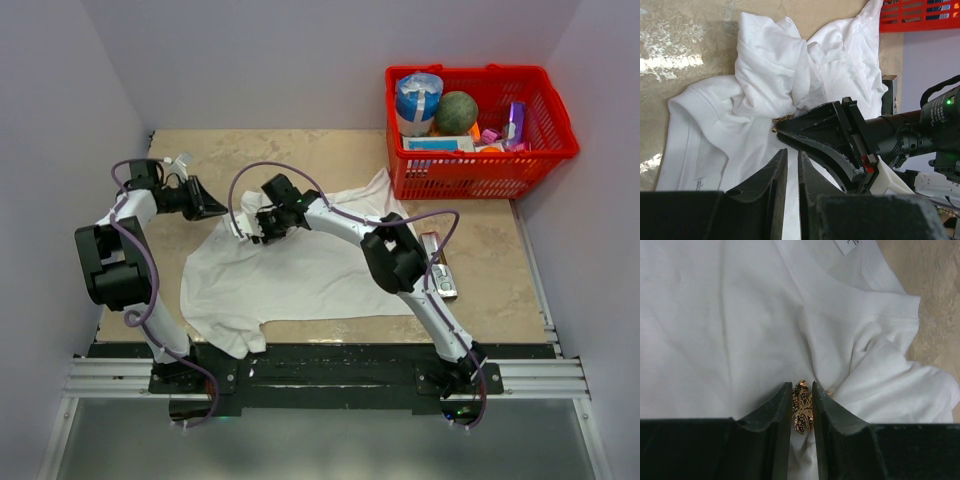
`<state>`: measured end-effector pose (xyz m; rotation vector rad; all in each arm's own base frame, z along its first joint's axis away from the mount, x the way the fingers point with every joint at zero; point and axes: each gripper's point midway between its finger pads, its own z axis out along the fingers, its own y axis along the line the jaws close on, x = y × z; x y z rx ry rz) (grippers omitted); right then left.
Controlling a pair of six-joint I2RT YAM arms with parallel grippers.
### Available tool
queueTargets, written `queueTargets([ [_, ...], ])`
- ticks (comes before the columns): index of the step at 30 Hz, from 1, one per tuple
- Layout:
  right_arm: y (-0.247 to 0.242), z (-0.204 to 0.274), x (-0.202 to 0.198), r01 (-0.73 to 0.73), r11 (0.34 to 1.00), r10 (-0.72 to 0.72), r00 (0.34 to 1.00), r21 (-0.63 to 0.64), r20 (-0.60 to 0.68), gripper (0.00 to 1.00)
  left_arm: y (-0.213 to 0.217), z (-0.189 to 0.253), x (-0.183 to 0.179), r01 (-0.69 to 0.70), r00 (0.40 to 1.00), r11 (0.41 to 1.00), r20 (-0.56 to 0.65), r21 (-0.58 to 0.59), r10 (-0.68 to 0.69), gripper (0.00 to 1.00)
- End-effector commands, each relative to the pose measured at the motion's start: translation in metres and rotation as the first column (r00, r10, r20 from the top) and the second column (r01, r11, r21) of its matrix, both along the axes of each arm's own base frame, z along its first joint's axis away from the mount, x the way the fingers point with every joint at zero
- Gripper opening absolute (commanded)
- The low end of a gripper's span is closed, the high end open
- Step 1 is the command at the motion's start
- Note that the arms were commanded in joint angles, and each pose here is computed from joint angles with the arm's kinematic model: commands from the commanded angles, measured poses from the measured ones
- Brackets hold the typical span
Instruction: Remove the brooch from the garment
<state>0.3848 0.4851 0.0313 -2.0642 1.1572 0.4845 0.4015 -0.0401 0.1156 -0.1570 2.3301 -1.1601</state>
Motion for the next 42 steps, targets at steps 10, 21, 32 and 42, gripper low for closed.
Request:
queueTargets([
  [10, 0.013, 0.026, 0.029, 0.068, 0.994, -0.073, 0.995, 0.082, 0.071, 0.08, -0.001, 0.020, 0.004, 0.020, 0.998, 1.000, 0.067, -0.009, -0.020, 0.19],
  [21, 0.002, 0.087, 0.072, 0.312, 0.922, -0.287, 0.948, 0.228, -0.138, 0.05, -0.006, 0.009, -0.009, 0.045, 0.998, 0.999, 0.047, -0.013, -0.044, 0.20],
  [32, -0.008, 0.089, 0.048, 0.502, 0.845, -0.264, 0.693, 0.186, -0.670, 0.04, -0.049, 0.015, -0.003, 0.243, 0.949, 0.966, 0.184, 0.093, -0.256, 0.27],
  [42, -0.026, 0.082, 0.055, 0.630, 0.775, -0.153, 0.250, 0.041, -0.956, 0.04, -0.057, 0.007, 0.033, 0.275, 0.833, 0.892, 0.375, 0.358, -0.407, 0.34],
])
